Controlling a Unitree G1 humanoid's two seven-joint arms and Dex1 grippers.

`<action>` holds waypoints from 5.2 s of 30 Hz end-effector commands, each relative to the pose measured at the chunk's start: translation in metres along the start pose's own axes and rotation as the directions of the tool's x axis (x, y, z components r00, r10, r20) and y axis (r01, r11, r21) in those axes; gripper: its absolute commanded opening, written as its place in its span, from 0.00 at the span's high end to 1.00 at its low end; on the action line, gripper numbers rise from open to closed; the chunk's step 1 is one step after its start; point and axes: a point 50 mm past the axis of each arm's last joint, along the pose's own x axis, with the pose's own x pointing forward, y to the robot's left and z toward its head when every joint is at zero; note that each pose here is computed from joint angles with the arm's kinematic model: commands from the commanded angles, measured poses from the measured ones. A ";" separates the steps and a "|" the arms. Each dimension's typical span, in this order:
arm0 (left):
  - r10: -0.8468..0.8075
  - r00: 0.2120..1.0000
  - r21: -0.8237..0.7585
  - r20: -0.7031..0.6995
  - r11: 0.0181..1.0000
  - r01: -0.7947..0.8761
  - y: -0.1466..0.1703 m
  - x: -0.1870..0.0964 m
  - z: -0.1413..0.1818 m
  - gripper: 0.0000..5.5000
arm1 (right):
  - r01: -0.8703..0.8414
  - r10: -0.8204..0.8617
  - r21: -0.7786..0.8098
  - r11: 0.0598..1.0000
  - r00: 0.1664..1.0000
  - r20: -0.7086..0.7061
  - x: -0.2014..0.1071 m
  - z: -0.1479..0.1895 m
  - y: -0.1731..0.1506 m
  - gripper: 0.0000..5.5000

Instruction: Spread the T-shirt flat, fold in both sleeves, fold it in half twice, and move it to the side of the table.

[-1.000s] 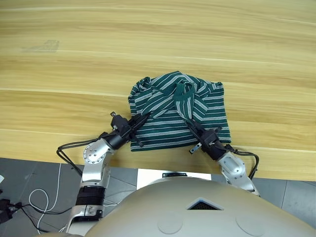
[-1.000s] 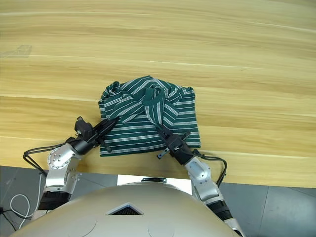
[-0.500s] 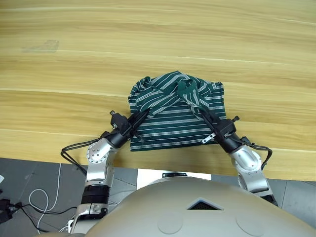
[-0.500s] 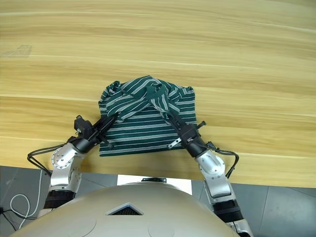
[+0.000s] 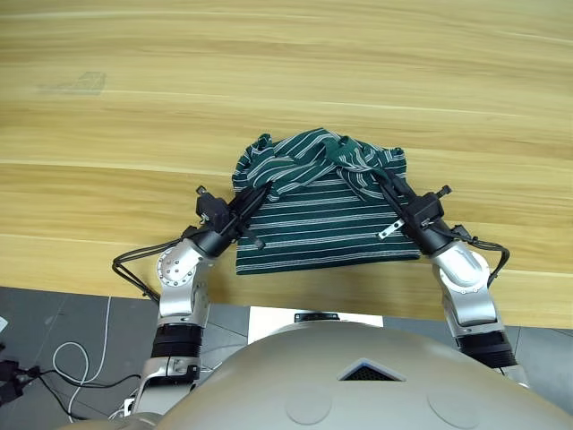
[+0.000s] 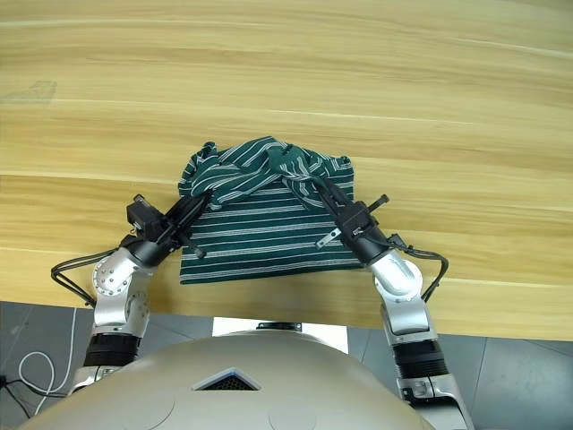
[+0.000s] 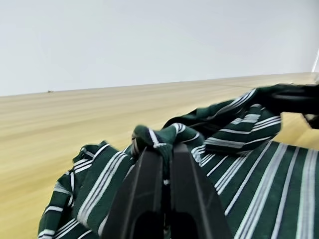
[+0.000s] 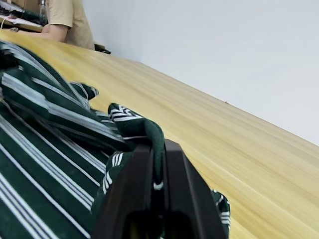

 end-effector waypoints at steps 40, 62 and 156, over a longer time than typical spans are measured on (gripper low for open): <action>0.333 0.908 0.408 0.254 0.814 -0.413 0.120 0.096 0.059 1.00 | 0.330 -0.277 -0.233 0.915 0.932 0.232 0.088 0.013 -0.109 1.00; -0.021 0.892 0.314 -0.451 0.932 0.180 0.014 -0.080 -0.031 0.94 | -0.417 0.319 -0.202 0.886 0.866 -0.386 -0.085 -0.043 -0.041 1.00; 0.541 0.667 0.829 -0.512 0.515 0.218 0.053 -0.127 0.034 0.35 | -0.214 0.215 -0.033 0.976 0.976 0.038 -0.036 0.021 -0.016 0.47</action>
